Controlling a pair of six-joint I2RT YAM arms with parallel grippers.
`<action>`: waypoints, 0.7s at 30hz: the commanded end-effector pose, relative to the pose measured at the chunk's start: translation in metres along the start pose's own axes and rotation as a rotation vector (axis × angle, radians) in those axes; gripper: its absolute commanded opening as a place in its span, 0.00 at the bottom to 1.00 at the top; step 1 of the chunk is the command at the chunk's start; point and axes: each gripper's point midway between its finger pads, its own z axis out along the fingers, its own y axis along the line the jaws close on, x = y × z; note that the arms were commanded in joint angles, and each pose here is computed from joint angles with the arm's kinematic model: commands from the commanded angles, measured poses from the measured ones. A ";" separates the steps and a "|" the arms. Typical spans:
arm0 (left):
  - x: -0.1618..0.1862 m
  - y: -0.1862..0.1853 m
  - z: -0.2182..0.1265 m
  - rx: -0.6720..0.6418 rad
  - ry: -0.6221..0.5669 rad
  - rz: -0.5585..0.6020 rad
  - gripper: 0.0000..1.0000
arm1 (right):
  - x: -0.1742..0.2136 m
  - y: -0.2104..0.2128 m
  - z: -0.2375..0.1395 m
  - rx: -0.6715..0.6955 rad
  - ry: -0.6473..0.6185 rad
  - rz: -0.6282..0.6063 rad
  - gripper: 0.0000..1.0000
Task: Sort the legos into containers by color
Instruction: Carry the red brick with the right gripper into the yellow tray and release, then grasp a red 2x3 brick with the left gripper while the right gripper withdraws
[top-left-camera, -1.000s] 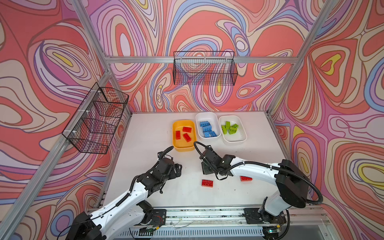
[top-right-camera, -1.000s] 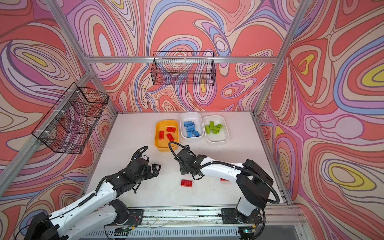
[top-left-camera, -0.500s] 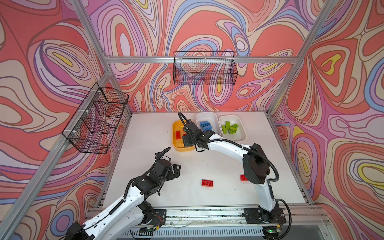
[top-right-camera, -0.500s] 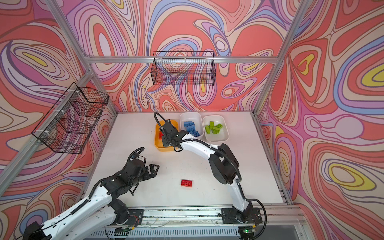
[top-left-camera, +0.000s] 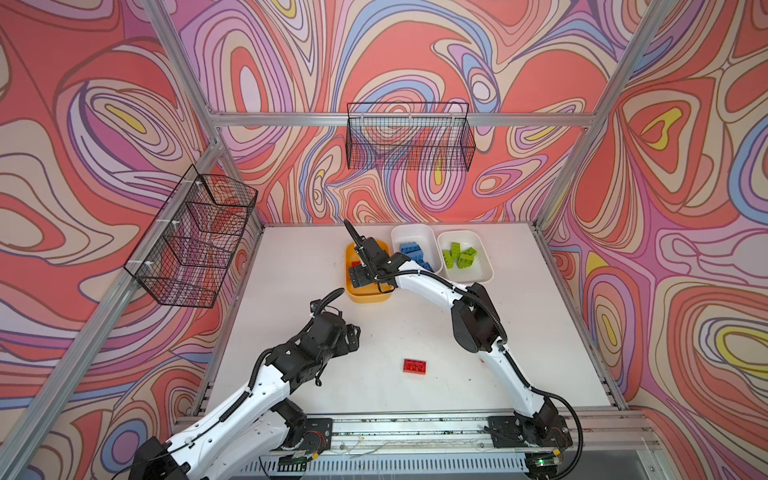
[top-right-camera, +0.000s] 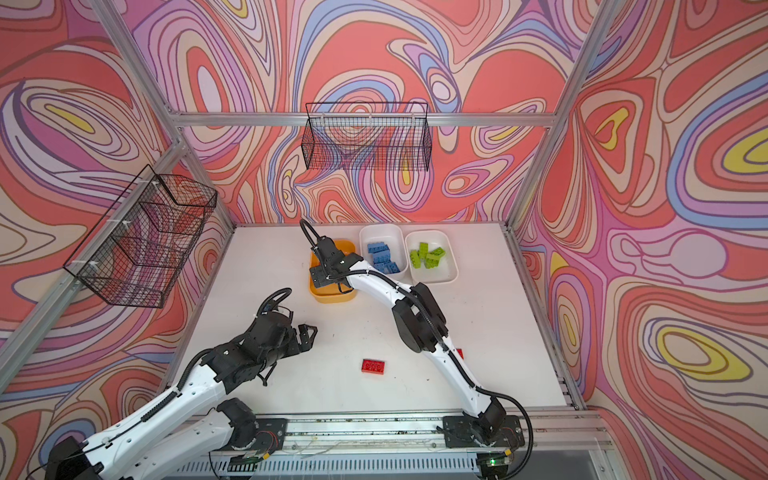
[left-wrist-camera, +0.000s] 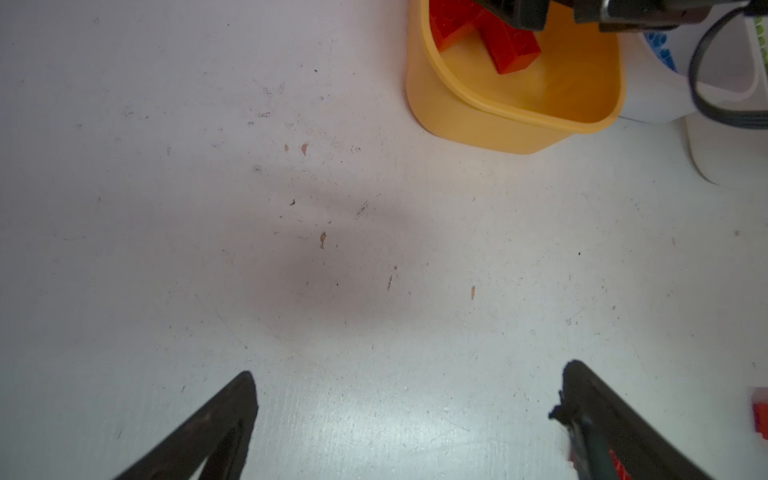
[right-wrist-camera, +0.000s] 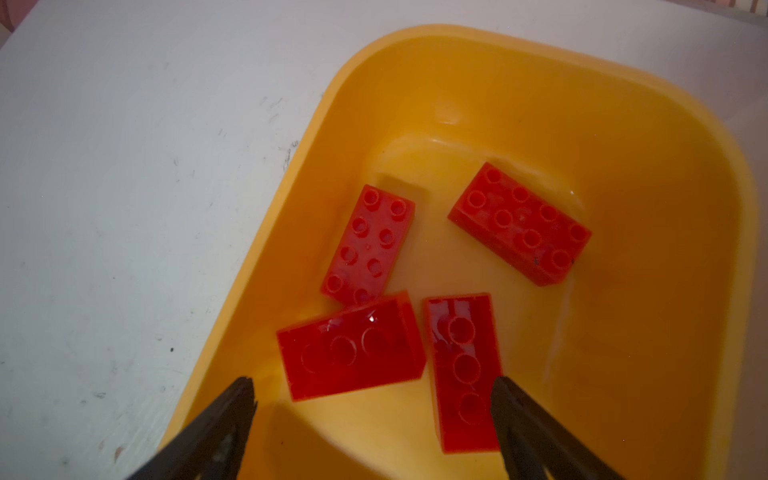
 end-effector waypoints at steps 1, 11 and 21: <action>0.000 0.000 -0.009 -0.001 0.015 0.025 1.00 | -0.032 0.007 -0.043 -0.028 -0.081 0.012 0.95; 0.014 -0.022 -0.020 0.086 0.071 0.062 1.00 | 0.016 -0.053 -0.137 0.161 -0.098 0.106 0.98; 0.060 -0.105 -0.018 0.192 0.122 0.231 1.00 | 0.108 -0.113 -0.237 0.281 -0.106 0.229 0.98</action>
